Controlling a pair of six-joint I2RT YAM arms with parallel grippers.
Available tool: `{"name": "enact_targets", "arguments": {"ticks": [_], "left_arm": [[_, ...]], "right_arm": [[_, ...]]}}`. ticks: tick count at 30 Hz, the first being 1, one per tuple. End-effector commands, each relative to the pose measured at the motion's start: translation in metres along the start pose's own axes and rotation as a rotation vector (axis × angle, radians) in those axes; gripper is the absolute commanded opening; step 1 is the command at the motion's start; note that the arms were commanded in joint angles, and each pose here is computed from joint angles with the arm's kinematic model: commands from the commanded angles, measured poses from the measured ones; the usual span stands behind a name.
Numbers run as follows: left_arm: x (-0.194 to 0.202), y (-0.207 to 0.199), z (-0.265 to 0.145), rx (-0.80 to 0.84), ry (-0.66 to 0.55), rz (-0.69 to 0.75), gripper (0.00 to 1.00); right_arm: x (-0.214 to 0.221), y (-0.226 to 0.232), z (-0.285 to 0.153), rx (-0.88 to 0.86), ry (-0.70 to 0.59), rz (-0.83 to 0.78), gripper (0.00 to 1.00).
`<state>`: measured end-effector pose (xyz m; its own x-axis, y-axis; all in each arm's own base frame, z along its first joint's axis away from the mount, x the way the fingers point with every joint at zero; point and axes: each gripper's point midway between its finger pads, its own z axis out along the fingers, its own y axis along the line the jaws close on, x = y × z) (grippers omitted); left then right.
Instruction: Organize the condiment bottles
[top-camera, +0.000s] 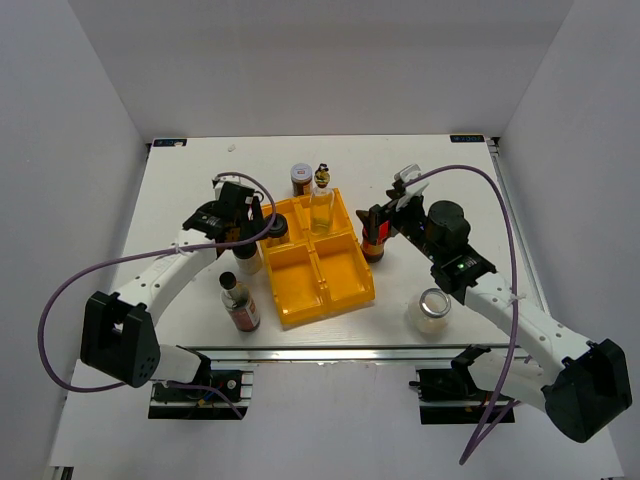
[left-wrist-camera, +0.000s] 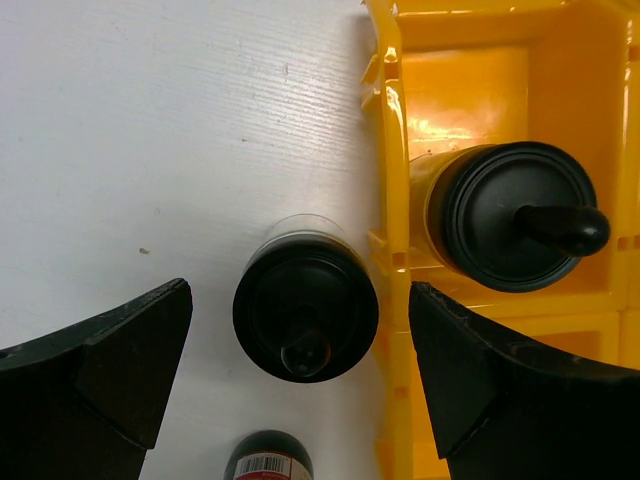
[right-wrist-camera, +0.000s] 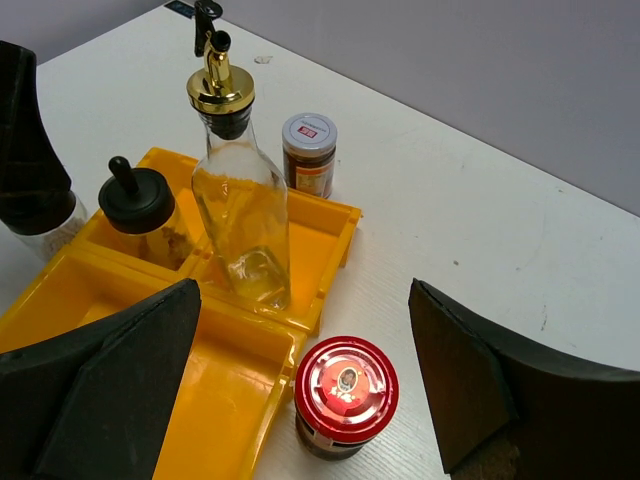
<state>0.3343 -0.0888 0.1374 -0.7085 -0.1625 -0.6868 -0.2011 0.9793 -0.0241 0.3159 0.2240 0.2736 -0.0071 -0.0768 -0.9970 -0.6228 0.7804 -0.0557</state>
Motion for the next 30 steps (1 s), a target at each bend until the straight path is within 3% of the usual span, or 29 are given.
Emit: {"name": "enact_targets", "arguments": {"ticks": [1, 15, 16, 21, 30], "left_arm": [[0.002, 0.005, -0.003, -0.019, -0.013, -0.029, 0.98], [0.036, -0.002, 0.025, -0.003, 0.095, -0.008, 0.97], [0.034, -0.003, 0.025, -0.005, 0.095, -0.008, 0.95], [0.023, 0.000, 0.019, -0.026, 0.066, -0.023, 0.56], [-0.042, 0.003, -0.004, -0.068, -0.080, -0.052, 0.22]], "right_arm": [[-0.006, -0.006, 0.003, 0.024, -0.023, -0.013, 0.89], [0.000, -0.016, 0.003, 0.074, -0.011, -0.015, 0.89], [0.000, -0.017, 0.002, 0.077, -0.009, -0.015, 0.89], [-0.004, -0.019, -0.001, 0.087, -0.022, -0.020, 0.89], [-0.009, -0.025, -0.007, 0.114, -0.036, -0.028, 0.89]]}}
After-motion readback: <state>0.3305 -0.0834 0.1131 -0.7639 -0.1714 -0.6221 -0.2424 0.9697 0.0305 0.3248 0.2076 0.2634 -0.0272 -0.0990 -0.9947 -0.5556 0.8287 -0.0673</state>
